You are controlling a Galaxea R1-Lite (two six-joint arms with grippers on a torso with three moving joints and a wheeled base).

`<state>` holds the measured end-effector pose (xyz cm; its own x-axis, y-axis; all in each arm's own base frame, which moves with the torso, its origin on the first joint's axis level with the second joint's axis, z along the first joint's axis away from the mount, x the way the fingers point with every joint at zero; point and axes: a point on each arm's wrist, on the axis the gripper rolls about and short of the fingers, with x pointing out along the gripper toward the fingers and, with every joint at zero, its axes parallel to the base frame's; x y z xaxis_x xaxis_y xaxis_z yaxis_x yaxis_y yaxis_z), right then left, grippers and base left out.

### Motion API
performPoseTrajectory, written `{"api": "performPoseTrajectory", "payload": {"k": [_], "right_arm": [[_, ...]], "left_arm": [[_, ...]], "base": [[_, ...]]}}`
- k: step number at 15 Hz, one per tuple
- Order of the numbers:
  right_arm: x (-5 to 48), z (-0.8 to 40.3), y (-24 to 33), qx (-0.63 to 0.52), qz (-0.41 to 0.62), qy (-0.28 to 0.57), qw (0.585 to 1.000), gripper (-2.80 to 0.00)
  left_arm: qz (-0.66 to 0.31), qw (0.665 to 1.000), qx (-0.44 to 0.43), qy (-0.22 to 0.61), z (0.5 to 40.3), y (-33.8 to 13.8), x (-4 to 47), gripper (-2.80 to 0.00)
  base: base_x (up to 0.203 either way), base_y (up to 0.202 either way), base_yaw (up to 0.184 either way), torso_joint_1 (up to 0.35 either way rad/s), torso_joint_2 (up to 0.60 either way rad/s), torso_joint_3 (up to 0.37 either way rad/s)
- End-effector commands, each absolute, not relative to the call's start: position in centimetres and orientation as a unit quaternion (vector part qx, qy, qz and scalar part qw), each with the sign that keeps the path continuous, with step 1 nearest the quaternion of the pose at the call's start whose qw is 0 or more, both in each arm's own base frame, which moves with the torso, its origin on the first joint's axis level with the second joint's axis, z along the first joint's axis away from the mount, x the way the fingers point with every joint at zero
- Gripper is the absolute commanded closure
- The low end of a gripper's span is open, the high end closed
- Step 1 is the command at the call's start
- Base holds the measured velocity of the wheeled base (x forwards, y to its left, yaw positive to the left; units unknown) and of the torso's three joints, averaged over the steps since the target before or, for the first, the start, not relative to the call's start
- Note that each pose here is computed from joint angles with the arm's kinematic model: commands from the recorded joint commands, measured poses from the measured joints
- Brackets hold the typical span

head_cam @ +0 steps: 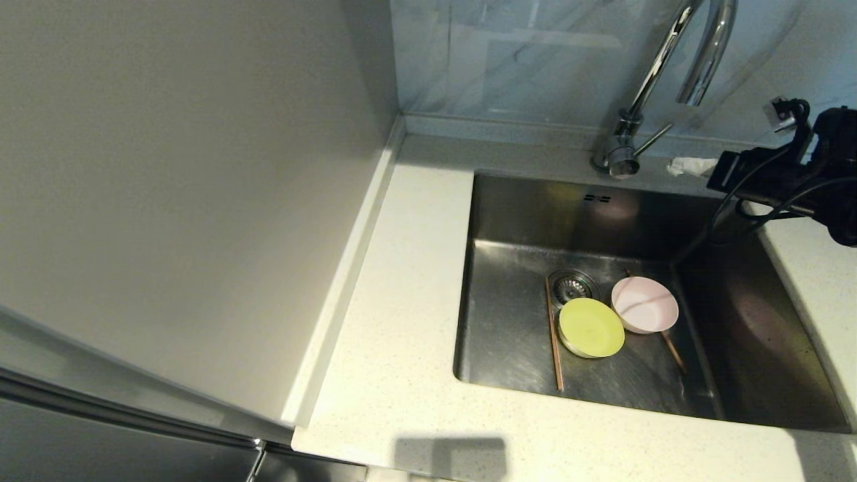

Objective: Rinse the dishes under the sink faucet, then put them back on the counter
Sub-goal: Turn off the faucet

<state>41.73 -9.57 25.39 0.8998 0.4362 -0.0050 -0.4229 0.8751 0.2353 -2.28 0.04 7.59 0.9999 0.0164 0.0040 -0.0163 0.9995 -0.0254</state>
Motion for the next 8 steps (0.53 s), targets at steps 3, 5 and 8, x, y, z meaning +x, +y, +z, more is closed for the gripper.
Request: {"api": "performPoseTrajectory", "payload": {"k": [3,5,8], "right_arm": [[42.8,28.3,-8.8,0.242,0.149,0.102,0.953,0.00],[42.2,27.5,-8.5,0.327,0.091,0.204,0.918,0.00],[41.6,25.9,-8.3,0.357,0.023,0.264,0.896,0.00]], "left_arm": [[0.008,1.000,-0.013,-0.004,7.6,0.0,-2.3,0.00],[0.008,1.000,-0.013,-0.004,7.6,0.0,-2.3,0.00],[0.008,1.000,-0.013,-0.004,7.6,0.0,-2.3,0.00]], "base": [[0.000,0.000,0.000,0.000,0.00,0.000],[0.000,0.000,0.000,0.000,0.00,0.000],[0.000,0.000,0.000,0.000,0.00,0.000]]}}
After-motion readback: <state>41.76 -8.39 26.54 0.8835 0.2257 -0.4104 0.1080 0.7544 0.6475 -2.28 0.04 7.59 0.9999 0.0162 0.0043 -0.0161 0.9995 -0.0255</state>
